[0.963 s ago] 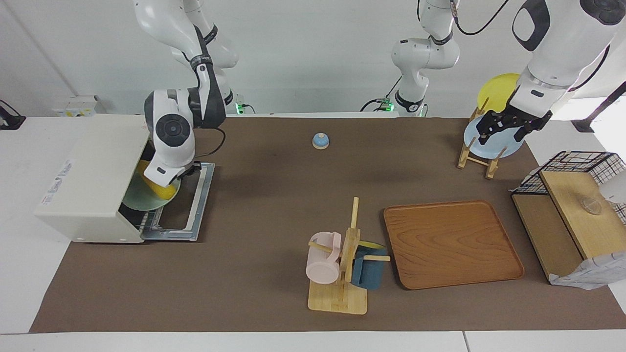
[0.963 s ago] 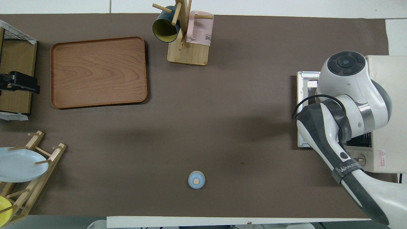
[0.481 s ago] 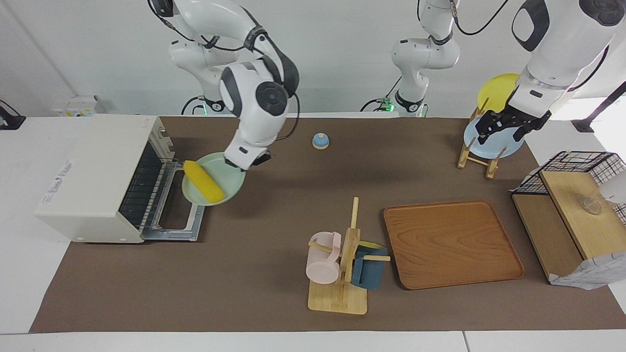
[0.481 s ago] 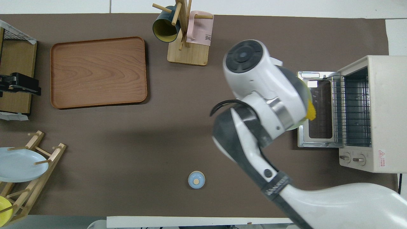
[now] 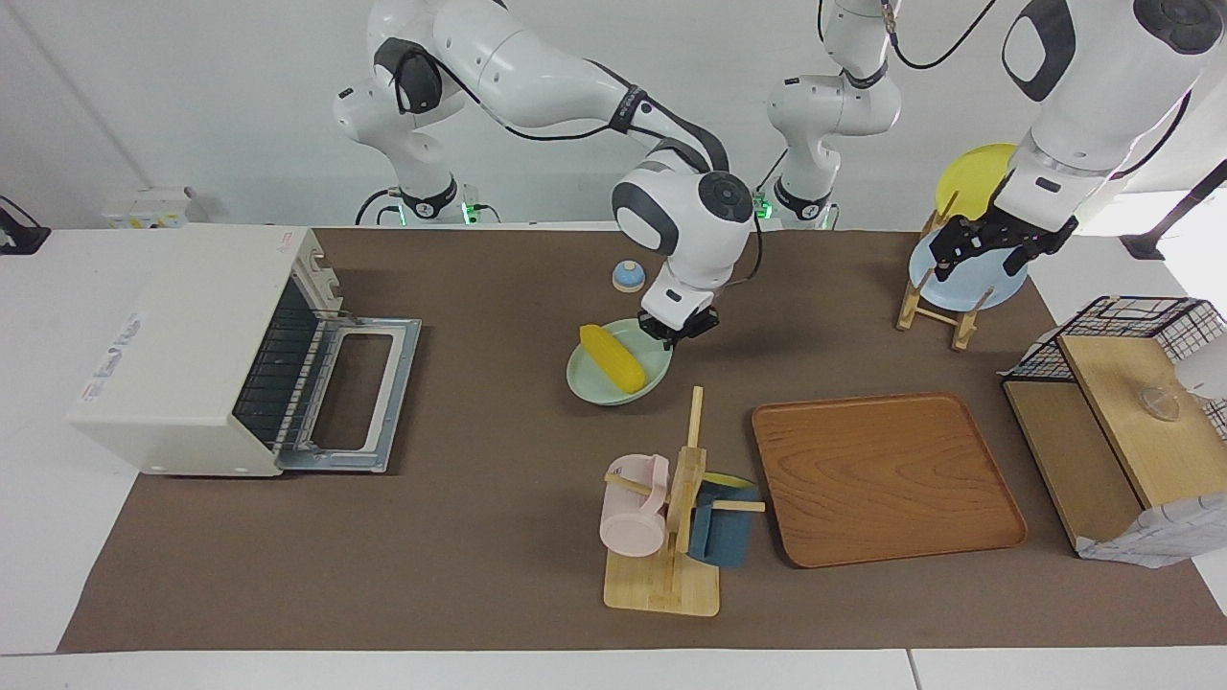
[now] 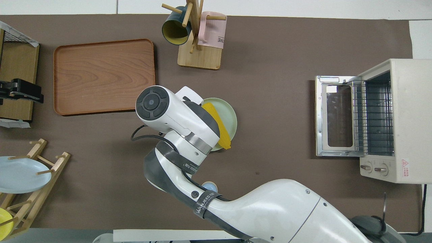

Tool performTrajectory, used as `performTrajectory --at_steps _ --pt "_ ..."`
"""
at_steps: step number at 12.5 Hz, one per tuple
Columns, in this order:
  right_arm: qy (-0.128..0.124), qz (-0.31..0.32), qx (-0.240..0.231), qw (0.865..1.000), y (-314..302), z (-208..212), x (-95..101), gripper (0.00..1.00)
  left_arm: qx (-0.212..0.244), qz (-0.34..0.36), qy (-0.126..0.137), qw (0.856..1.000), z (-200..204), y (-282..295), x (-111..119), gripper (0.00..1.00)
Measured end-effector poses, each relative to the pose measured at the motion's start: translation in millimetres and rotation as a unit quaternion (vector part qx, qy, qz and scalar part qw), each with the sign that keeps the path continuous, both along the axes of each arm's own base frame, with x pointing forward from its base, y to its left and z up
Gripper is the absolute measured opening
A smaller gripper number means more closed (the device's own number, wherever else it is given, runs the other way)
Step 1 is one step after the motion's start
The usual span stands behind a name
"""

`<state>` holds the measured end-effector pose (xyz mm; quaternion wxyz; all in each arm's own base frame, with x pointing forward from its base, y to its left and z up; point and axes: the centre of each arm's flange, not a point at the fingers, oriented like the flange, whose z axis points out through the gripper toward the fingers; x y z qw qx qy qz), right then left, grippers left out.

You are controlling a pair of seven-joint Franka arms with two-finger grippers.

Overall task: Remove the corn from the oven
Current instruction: 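Pull the plate with corn out and set it mid-table with the right gripper, then grasp the corn with the left gripper while the right gripper reaches the oven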

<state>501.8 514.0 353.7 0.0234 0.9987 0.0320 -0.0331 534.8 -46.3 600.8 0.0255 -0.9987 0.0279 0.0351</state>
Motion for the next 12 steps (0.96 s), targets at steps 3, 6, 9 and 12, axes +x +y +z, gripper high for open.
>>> performTrajectory --at_steps 3,6,9,12 --pt "-0.019 -0.056 0.024 0.998 9.9 -6.4 5.4 0.23 0.001 0.0 0.007 1.0 -1.1 -0.3 -1.9 1.0" --pt "-0.054 -0.105 0.047 0.992 -35.7 48.1 54.1 0.63 -0.001 0.028 -0.019 0.999 -15.3 -7.6 1.8 1.0" --pt "-0.056 -0.115 0.015 0.992 -156.4 128.7 99.5 0.99 -0.005 0.08 -0.037 0.996 -68.3 -65.1 -12.3 1.0" --pt "-0.029 -0.09 -0.022 0.995 -275.0 177.8 109.9 0.99 -0.003 0.155 -0.041 0.987 -136.6 -172.6 -36.8 1.0"
